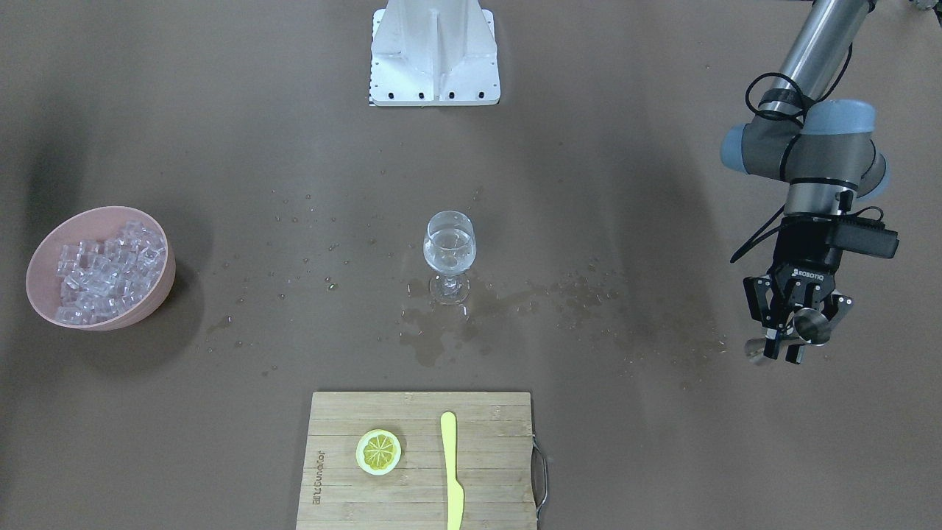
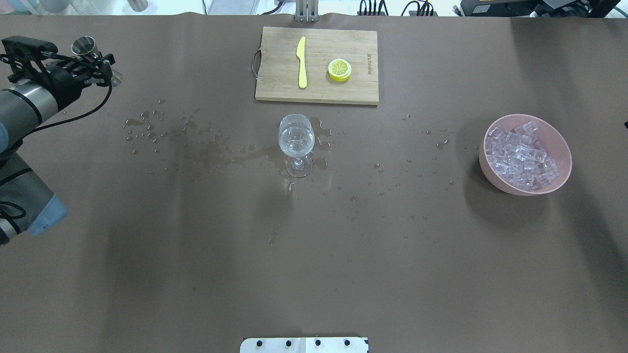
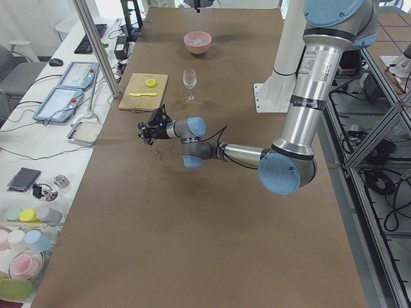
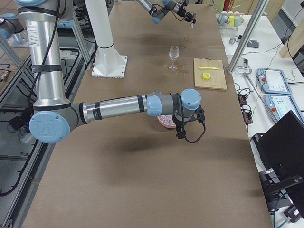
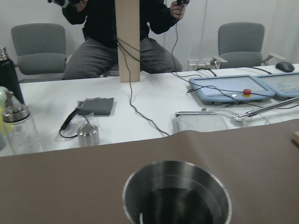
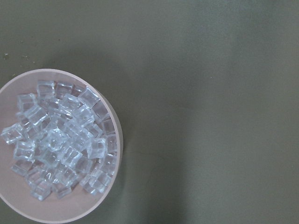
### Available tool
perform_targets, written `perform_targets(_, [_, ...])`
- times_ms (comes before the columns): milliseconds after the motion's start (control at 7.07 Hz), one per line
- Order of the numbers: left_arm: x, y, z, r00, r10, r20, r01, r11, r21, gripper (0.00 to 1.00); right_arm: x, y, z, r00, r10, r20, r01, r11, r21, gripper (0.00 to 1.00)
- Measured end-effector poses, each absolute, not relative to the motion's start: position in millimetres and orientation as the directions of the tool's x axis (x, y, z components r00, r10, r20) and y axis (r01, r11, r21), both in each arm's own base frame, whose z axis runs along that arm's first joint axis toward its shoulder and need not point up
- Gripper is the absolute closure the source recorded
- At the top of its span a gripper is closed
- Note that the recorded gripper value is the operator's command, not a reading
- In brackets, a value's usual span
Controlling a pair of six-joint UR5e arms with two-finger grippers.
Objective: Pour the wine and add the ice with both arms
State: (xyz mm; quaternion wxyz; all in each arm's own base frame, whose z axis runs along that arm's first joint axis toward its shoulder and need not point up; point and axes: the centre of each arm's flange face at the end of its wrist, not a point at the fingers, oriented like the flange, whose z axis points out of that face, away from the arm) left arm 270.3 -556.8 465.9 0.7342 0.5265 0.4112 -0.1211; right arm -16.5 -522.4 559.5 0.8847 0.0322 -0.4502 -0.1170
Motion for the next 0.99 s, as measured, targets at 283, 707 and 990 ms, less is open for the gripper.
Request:
perform_targets(283, [288, -541, 420, 0.593, 0.292, -0.750, 0.627, 0.417, 0.658, 1.00, -17, -522, 561, 0.566, -0.232, 0.791, 0.178, 0.971, 0.158, 0.00])
perform_targets(707, [369, -477, 290, 0.702, 0.387, -0.598, 0.484, 0.357, 0.799, 1.00, -17, -527, 561, 0.565, -0.231, 0.792, 0.177, 0.972, 0.157, 0.00])
perform_targets(990, [432, -431, 217, 0.763, 0.430, -0.483, 0.382, 0.303, 0.873, 1.00, -18, -529, 561, 0.565, -0.230, 0.792, 0.177, 0.972, 0.156, 0.00])
